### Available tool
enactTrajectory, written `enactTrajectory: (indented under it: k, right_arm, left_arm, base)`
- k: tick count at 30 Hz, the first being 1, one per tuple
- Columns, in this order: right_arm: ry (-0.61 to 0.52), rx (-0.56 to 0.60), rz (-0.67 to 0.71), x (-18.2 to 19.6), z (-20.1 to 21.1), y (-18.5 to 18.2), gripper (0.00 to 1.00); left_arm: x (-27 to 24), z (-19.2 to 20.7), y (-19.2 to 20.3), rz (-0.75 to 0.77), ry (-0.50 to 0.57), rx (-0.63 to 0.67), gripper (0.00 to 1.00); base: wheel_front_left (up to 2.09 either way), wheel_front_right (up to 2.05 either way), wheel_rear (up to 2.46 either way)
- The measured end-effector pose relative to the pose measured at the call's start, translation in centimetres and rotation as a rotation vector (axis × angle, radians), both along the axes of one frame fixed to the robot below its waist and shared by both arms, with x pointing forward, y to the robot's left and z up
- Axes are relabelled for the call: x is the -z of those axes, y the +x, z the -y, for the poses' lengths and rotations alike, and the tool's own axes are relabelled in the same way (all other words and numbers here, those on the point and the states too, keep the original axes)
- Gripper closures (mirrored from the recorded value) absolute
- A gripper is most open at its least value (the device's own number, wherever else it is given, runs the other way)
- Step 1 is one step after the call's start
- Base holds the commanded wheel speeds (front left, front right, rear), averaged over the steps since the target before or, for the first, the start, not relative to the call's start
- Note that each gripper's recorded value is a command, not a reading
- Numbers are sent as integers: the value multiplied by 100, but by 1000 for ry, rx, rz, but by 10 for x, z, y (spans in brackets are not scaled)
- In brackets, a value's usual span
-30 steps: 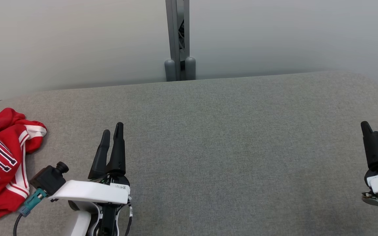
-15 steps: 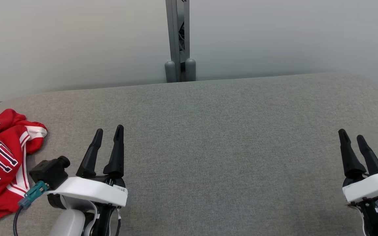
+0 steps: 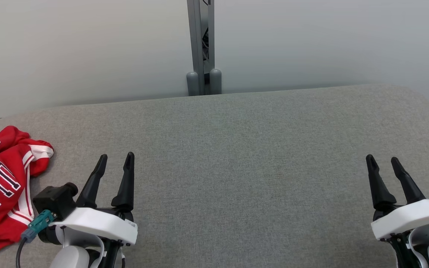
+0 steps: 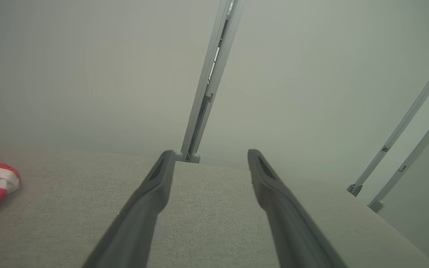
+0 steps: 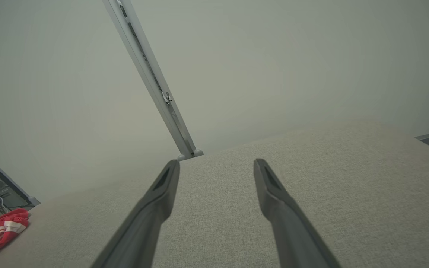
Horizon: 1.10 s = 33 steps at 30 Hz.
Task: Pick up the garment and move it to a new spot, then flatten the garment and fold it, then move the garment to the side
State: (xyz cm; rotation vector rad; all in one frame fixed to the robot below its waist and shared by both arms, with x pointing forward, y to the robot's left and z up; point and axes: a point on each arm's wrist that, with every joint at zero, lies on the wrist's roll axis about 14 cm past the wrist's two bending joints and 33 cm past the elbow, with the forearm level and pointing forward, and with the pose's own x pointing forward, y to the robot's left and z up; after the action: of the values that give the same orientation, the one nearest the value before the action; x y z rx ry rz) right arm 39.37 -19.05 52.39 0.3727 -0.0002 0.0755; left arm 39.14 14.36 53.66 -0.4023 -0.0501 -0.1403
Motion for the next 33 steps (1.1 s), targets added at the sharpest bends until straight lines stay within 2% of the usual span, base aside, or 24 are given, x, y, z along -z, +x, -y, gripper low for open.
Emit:
enactTrajectory:
  k: [15,33]
  right_arm:
    - [-128,-46,16,7,-18,-4,0]
    - [-215,-58,30,13,-29,-11,0]
  left_arm:
    - [6,-8,-5,-20,140,-36,0]
    - [14,-12,-8,-49,275,-52,0]
  base:
    - [0,0,0]
    - [0,0,0]
